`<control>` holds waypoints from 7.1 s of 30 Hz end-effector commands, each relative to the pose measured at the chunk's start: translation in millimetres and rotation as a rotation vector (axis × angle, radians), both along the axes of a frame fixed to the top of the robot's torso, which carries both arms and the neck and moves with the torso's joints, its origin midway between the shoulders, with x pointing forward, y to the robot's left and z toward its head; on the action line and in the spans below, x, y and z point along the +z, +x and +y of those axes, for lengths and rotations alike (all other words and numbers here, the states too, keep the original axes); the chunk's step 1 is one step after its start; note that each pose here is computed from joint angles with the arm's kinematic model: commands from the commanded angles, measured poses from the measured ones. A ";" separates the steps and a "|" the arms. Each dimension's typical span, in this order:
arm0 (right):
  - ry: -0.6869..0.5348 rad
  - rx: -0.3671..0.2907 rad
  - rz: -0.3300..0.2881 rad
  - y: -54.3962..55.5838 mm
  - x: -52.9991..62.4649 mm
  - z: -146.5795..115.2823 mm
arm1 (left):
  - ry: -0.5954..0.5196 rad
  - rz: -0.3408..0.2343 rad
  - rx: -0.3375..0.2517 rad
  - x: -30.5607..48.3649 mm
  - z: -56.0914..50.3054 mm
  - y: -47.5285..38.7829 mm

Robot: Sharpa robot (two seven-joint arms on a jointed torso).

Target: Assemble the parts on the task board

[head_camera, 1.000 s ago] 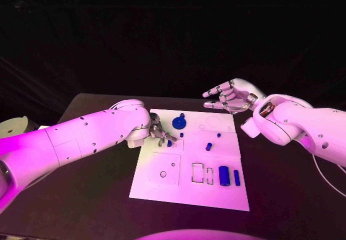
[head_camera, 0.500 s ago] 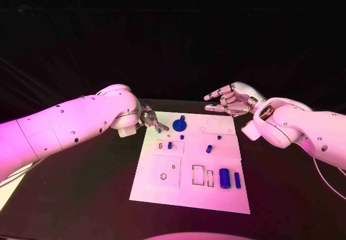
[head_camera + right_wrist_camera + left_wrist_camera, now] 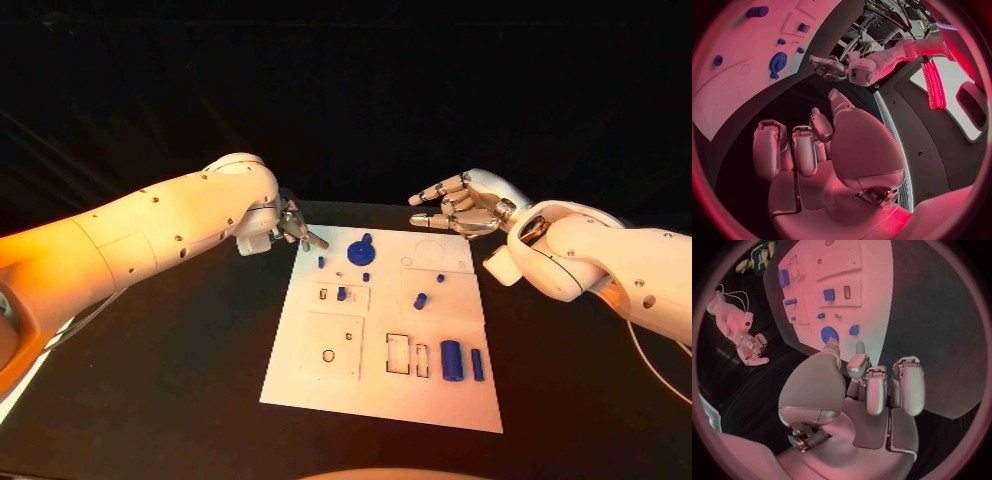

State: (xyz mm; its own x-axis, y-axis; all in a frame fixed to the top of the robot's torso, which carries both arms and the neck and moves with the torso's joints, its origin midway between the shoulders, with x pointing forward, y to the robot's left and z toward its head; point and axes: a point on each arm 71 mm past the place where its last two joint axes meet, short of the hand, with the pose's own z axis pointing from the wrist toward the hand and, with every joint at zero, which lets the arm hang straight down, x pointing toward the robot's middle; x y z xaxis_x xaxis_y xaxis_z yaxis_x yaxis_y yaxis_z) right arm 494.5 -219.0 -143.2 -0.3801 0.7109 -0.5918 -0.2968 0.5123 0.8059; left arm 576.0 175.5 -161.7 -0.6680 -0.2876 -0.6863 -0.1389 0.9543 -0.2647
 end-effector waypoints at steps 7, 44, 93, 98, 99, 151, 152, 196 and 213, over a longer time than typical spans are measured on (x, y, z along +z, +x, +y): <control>-0.004 0.015 -0.001 -0.4 -1.3 3.6 | 0.011 0.021 -0.060 -15.6 -11.4 7.2; -0.003 0.022 0.004 -0.1 -3.7 6.3 | 0.036 0.061 -0.043 -30.2 -15.7 9.5; -0.006 0.029 0.014 -0.6 -5.5 5.7 | -0.086 -0.009 -0.027 -27.7 -11.7 3.7; -0.007 0.025 0.015 -0.7 -5.6 4.0 | -0.133 -0.045 -0.046 -20.6 -8.4 -9.7; -0.007 0.024 0.016 -0.7 -5.7 3.8 | -0.141 -0.053 -0.051 -19.3 -8.2 -12.7; -0.011 0.021 0.019 -1.8 -9.8 1.5 | -0.054 -0.021 -0.199 -53.1 -12.6 -64.6; -0.011 0.021 0.019 -1.8 -9.7 1.6 | -0.054 -0.021 -0.199 -53.3 -12.7 -64.4; -0.011 0.022 0.020 -2.7 -9.9 1.2 | -0.012 0.061 -0.233 -64.8 -20.6 -65.4; -0.008 0.021 0.024 -3.0 -9.8 0.9 | 0.000 0.083 -0.197 -67.5 -21.3 -63.2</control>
